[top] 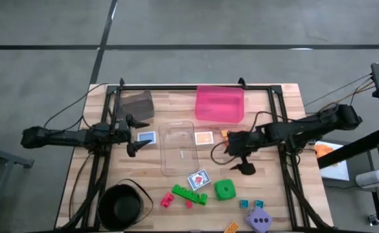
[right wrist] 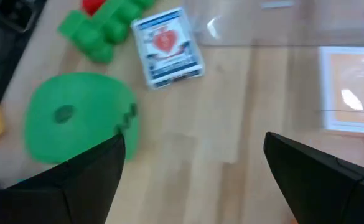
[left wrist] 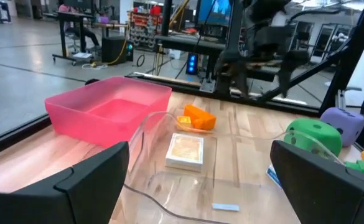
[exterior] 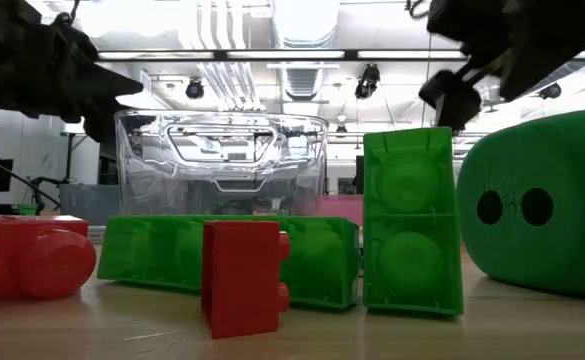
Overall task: Pick & Place Toys
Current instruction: Put the green dice into the transparent bin
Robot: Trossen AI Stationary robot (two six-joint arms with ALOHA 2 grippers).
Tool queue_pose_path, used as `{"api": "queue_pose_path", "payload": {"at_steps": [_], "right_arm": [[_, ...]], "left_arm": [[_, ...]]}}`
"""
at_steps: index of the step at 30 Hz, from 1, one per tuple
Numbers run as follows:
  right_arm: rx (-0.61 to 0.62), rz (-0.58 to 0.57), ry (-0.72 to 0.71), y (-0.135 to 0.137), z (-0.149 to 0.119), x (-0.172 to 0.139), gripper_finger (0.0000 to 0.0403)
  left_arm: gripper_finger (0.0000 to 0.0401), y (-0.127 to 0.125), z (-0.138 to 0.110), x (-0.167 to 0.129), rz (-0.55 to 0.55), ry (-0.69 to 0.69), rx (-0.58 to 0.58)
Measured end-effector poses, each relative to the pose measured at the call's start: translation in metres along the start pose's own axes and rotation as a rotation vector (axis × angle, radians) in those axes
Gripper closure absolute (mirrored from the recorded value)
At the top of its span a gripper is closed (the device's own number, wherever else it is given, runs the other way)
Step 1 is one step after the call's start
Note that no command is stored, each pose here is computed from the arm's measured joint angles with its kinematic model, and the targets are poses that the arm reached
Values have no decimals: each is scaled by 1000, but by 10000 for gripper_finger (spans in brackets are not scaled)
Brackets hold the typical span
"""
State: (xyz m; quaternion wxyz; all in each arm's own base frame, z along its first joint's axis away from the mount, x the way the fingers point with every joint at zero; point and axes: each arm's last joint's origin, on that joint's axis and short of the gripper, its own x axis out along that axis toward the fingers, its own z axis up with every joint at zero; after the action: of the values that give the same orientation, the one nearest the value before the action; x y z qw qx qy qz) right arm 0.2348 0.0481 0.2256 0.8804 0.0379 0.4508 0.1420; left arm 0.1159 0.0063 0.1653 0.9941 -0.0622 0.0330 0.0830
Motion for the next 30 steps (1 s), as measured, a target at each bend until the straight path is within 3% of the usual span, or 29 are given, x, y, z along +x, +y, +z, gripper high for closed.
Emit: {"api": "queue_pose_path", "payload": {"at_steps": [12,30], "right_arm": [[-47,105,101,62,34,14,25],[-4,-40,347,89,50,62,25]], "left_arm": [[8,0,1,2,7,-8,-3],[8,0,1,2,9,-7,50]]}}
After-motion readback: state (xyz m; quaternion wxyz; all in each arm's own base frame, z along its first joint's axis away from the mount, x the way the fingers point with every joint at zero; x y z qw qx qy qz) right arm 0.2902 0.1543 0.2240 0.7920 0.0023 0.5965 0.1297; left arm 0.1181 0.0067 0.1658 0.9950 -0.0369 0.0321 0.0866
